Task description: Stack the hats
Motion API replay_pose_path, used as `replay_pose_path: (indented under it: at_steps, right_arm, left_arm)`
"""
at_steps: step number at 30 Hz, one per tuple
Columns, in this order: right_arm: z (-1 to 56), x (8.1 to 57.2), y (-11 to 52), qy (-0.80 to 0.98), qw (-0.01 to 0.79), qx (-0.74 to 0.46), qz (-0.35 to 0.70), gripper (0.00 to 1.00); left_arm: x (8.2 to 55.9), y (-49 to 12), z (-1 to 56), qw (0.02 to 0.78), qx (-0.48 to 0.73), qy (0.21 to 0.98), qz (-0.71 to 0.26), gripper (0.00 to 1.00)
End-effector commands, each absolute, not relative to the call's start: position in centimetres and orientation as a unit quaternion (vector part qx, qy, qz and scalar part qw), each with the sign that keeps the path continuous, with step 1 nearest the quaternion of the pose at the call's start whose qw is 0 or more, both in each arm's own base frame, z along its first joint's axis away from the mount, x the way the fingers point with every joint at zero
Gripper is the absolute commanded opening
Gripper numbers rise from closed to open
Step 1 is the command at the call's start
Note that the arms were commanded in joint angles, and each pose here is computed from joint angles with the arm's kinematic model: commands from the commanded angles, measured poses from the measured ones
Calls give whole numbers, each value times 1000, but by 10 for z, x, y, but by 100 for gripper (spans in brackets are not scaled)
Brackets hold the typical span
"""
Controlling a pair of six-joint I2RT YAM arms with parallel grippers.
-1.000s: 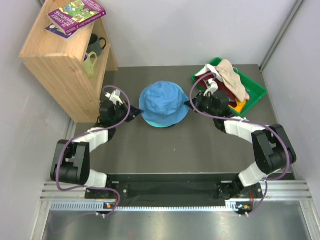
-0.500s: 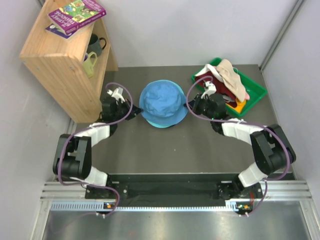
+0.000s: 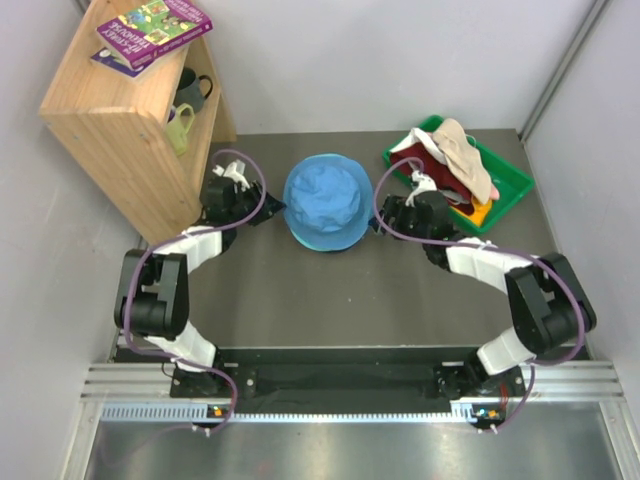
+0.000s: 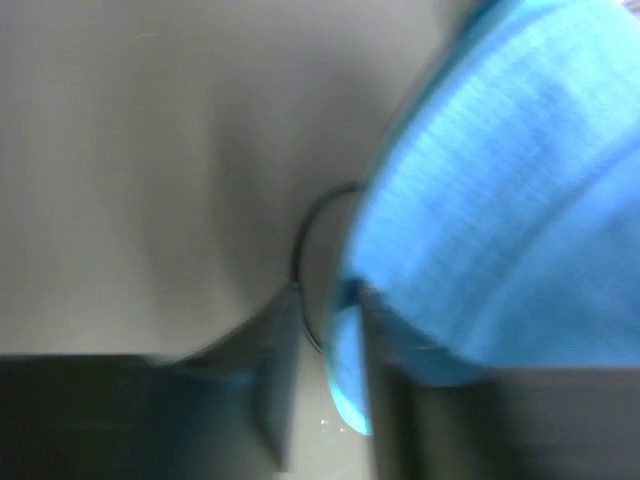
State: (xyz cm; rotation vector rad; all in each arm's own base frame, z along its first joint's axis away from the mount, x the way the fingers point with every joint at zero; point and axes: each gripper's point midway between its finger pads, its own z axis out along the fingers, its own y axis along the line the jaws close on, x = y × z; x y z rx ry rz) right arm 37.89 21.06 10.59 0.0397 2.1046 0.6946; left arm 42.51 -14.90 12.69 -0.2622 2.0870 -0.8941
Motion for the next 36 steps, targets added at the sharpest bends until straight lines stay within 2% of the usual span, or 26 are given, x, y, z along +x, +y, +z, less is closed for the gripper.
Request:
replay_pose_path:
  at_steps: [1, 3, 6, 10, 14, 17, 25, 31, 36]
  right_arm:
    - [141, 376, 177, 841, 476, 27, 255, 77]
    - [164, 374, 168, 829, 495, 24, 259, 80]
    - [193, 379, 163, 811, 519, 7, 271, 83]
    - [220, 397, 174, 793, 538, -12, 287, 83]
    - [246, 423, 197, 764, 554, -27, 328, 83]
    - [246, 437, 220, 761, 547, -36, 347, 83]
    - [181, 450, 271, 801, 485, -53, 346, 83]
    - [140, 448, 270, 830, 452, -42, 323, 83]
    - [177, 446, 248, 820, 482, -47, 304, 84]
  left_arm:
    - [434, -120, 149, 457, -132, 825, -305, 55]
    - [432, -112, 158, 470, -138, 823, -288, 67]
    - [428, -106, 177, 491, -142, 813, -278, 75]
    - [422, -109, 204, 515, -140, 791, -300, 81]
    - [423, -122, 216, 519, -133, 776, -333, 82]
    - [431, -132, 214, 512, -130, 774, -350, 82]
    - [458, -157, 192, 492, -123, 780, -367, 83]
    - [468, -156, 156, 466, -121, 815, -320, 83]
    - [461, -141, 173, 491, -125, 814, -285, 86]
